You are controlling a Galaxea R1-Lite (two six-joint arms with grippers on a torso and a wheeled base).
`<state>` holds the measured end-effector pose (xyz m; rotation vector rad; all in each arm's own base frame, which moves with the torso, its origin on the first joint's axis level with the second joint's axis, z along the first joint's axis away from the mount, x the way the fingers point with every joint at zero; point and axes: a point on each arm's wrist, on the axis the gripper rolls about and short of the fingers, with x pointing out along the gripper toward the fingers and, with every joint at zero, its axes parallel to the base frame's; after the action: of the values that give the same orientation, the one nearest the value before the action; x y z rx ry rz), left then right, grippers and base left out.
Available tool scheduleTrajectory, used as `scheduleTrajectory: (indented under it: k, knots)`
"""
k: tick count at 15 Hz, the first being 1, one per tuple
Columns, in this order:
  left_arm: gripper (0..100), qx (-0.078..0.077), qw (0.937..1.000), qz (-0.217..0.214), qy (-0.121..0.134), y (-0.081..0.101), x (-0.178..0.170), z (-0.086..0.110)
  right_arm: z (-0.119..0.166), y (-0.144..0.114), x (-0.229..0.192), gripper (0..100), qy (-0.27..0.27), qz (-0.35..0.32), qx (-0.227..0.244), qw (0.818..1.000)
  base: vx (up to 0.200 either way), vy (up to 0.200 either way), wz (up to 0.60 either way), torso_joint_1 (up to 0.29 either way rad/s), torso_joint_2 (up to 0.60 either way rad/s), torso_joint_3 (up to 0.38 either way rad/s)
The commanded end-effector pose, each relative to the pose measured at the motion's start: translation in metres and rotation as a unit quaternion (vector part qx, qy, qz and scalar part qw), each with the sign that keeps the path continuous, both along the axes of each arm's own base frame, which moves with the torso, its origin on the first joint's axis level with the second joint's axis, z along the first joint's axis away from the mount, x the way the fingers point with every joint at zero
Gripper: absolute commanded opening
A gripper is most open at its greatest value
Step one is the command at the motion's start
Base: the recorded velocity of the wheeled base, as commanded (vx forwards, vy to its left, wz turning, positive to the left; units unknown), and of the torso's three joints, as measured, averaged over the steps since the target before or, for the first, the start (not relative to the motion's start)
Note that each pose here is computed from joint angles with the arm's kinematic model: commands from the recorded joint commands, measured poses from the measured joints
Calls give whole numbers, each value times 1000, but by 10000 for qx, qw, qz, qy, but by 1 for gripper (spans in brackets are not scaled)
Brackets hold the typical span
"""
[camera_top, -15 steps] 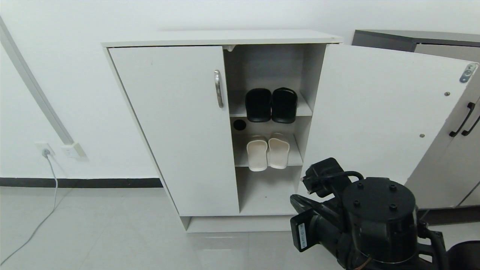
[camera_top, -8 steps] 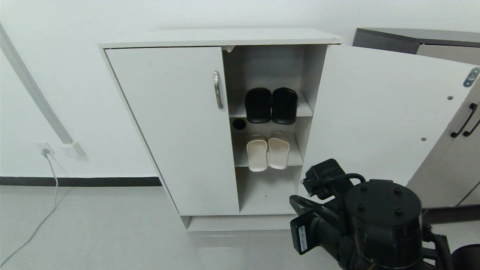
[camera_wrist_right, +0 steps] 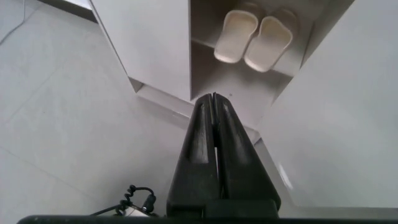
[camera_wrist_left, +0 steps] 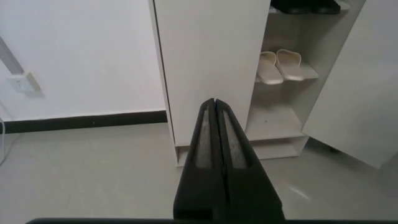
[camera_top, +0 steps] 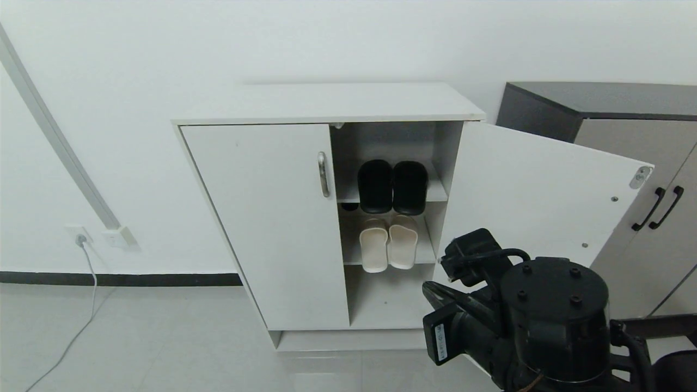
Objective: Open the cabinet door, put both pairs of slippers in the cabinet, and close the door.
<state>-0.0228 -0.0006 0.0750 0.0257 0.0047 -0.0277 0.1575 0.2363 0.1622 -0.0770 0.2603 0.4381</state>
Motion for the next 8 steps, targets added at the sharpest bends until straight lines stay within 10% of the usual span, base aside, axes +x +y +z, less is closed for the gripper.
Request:
scheduleTrajectory:
  k: [1, 8]
  knots:
    - [0, 2, 10000, 0, 5, 0, 0, 0, 1, -1, 0, 0, -14, -9, 21, 10000, 0, 0, 0, 134, -471, -330]
    - [0, 2, 10000, 0, -3, 0, 0, 0, 1, -2, -1, 0, -25, 4, -32, 10000, 0, 0, 0, 162, -477, -317]
